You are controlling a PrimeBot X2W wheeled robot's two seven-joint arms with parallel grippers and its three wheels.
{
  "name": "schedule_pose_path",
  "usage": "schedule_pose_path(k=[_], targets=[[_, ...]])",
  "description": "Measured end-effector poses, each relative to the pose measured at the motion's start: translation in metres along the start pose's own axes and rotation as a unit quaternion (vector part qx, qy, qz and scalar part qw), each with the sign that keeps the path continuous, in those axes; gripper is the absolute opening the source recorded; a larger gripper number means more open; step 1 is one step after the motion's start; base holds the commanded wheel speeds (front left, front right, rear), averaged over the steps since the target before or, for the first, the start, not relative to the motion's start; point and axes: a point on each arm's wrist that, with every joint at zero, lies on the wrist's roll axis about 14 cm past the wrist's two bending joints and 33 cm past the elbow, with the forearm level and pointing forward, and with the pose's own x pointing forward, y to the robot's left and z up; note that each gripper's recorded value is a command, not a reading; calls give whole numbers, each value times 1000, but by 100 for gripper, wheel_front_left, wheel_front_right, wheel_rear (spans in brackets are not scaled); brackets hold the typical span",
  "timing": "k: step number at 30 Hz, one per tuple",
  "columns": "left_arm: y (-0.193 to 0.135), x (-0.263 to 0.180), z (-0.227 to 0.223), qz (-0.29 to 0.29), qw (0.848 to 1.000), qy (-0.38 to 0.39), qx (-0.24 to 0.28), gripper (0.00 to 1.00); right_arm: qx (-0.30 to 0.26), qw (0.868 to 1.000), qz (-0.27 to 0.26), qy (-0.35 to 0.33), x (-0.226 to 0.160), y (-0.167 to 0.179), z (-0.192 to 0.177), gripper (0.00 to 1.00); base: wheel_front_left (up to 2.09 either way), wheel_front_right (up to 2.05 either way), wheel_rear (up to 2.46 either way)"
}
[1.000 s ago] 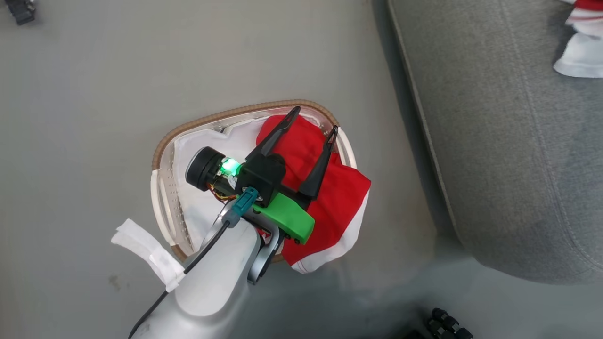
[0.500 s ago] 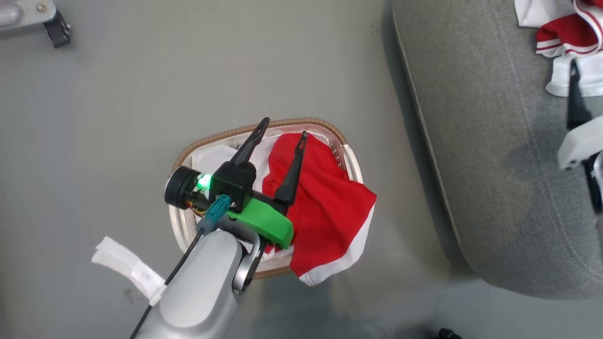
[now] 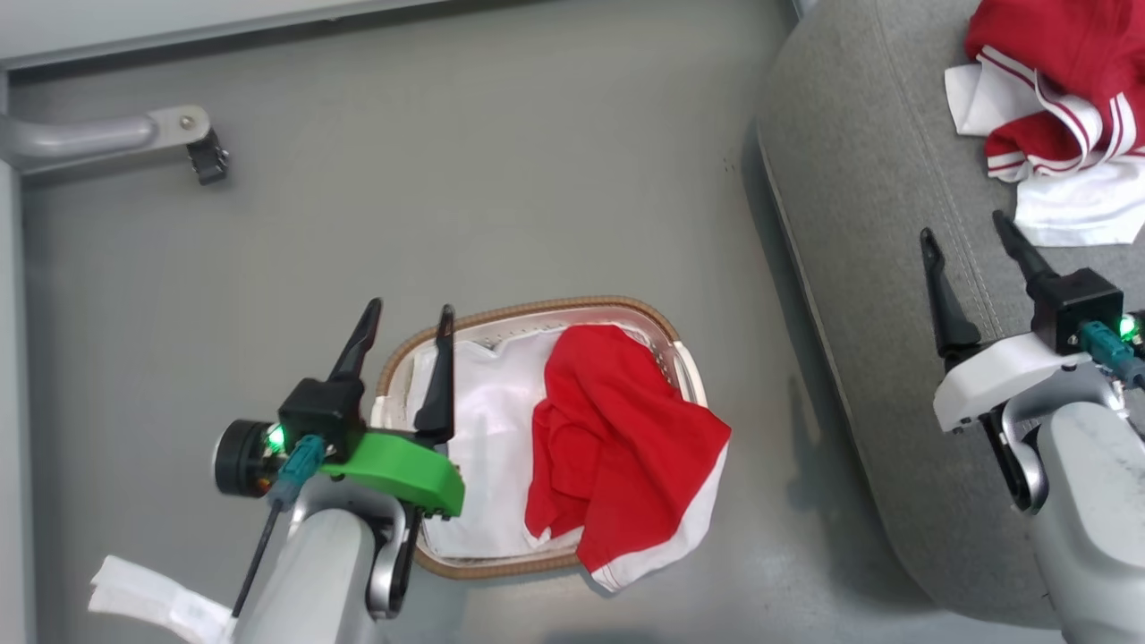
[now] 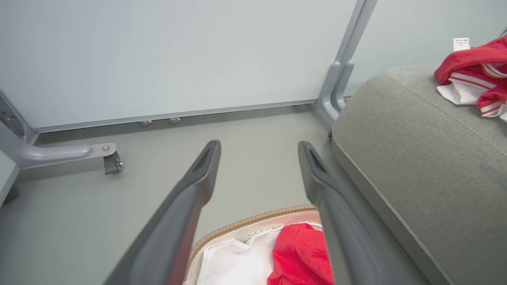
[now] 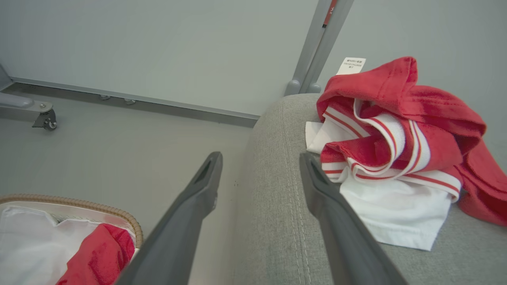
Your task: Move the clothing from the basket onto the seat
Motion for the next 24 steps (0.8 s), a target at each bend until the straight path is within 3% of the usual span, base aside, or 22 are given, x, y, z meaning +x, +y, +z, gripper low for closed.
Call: schedule_pose_path(k=[11, 24], targets=[[67, -61, 17, 125, 992, -18, 13, 100, 68, 995, 57, -54, -15, 64, 36, 100, 0, 0, 0], [87, -115, 35, 173, 984, -51, 6, 100, 88, 991, 77, -71, -46, 83, 51, 100, 0, 0, 0]])
